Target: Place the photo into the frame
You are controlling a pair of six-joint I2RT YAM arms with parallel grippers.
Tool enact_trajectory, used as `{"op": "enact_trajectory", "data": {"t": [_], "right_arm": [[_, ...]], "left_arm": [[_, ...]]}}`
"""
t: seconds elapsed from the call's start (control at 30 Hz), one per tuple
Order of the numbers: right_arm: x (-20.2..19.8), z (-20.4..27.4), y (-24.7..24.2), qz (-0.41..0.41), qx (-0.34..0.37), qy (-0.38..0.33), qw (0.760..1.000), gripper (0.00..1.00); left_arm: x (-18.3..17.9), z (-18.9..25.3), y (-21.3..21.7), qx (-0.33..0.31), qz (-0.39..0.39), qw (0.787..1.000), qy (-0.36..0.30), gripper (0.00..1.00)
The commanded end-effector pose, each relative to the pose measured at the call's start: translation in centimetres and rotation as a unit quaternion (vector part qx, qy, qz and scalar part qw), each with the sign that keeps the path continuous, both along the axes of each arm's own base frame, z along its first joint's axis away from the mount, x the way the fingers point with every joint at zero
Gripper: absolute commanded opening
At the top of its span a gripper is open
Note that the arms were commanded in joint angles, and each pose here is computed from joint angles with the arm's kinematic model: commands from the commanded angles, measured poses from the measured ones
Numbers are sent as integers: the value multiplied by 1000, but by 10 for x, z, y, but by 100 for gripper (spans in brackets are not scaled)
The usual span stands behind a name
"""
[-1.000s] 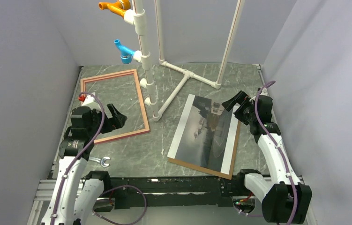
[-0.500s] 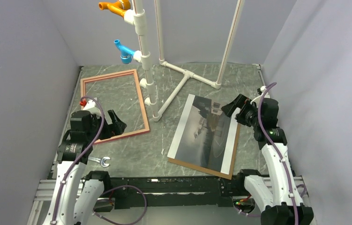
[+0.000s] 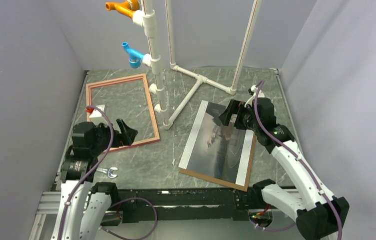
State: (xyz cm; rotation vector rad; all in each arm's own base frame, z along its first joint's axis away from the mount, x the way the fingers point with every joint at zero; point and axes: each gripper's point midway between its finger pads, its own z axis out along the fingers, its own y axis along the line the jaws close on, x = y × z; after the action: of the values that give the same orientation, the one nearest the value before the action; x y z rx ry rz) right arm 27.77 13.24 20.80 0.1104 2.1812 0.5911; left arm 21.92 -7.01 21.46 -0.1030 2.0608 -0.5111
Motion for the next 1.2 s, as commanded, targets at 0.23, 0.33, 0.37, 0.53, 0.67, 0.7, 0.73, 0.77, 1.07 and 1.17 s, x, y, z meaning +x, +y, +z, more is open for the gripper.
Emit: {"op": "enact_trajectory", "data": {"t": [0.23,0.33,0.37,0.53,0.67,0.7,0.73,0.77,1.07,1.17], "right_arm": [[41,24,-21,-35,-9,-58,998,99],[54,17,-35,-49,12,-50,997,99],[60,17,-43,-54,36,-50,997,99],[89,31,-74,-75,72,-88,991,99],[109,41,-80,-81,69,-100,989,99],[112,41,-80,-80,72,-99,989,99],[115,41,-80,-81,73,-99,989,99],[118,41,-81,-82,72,-100,989,99],[161,67,-95,-84,32,-235,968,99],[179,66,-101,-94,22,-264,960,98]], "left_arm": [[6,91,-64,-46,-184,947,-259,99],[10,107,-73,-38,-206,935,-286,99],[12,111,-76,-36,-210,933,-289,99],[32,139,-92,-7,-217,926,-307,99],[48,166,-101,7,-206,916,-345,99],[51,173,-105,9,-208,910,-359,99],[55,176,-108,10,-211,906,-367,99],[60,179,-112,10,-214,903,-371,99],[98,174,-135,-1,-206,909,-363,95],[104,170,-140,5,-209,915,-345,94]]}}
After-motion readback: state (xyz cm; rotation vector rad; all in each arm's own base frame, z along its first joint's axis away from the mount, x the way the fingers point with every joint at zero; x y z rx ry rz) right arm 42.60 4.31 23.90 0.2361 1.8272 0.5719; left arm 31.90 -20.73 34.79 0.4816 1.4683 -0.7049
